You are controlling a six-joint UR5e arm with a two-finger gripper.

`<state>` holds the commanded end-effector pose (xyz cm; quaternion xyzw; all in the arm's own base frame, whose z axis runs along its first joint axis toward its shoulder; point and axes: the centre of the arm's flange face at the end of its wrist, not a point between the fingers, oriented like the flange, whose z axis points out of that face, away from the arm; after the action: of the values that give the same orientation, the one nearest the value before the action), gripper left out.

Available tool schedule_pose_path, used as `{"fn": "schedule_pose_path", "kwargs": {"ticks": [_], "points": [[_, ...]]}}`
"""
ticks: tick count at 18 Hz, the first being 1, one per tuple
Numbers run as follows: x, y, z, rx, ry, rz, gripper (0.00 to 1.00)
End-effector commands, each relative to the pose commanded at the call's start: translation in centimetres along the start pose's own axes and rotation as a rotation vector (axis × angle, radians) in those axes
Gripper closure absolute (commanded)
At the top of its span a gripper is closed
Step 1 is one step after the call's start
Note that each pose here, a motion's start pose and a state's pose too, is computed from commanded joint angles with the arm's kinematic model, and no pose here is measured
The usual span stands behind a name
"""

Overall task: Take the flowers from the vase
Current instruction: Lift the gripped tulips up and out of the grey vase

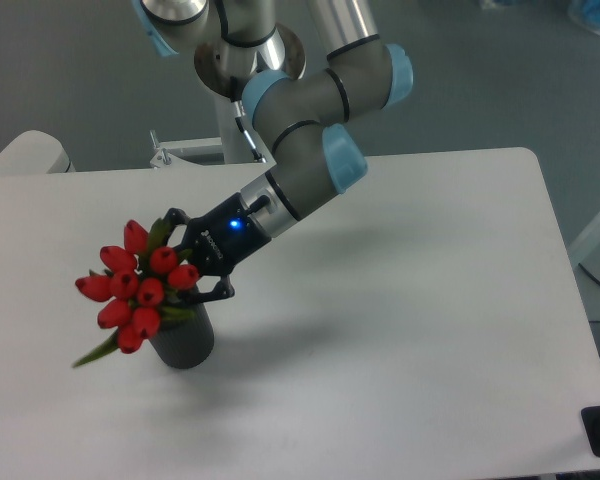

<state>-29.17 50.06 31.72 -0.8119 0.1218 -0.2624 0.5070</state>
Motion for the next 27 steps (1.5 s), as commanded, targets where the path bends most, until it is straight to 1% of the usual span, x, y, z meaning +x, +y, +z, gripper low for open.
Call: {"fn": "schedule_pose_path", "kwargs": {"ticks": [2, 5, 10, 16, 22, 24, 27], "points": [[0.0, -0.1, -0.2, 0.019, 0.005, -0.006, 1.00], [0.1, -0.9, -0.5, 0.064, 0.018, -0.068, 1.00], [0.4, -2.6, -2.9, 0.147, 0.010, -0.071, 0.99], [0.8, -6.1, -5.5, 0.216, 0.004, -0.100, 0.99], [0.6, -7.6, -6.6, 0.240, 0.000, -0.085, 0.99], [0.5, -8.4, -7.5, 0.264, 0.001, -0.087, 0.99], [-0.1, -9.9, -9.8, 0.303, -0.015, -0.077, 0.99]]}}
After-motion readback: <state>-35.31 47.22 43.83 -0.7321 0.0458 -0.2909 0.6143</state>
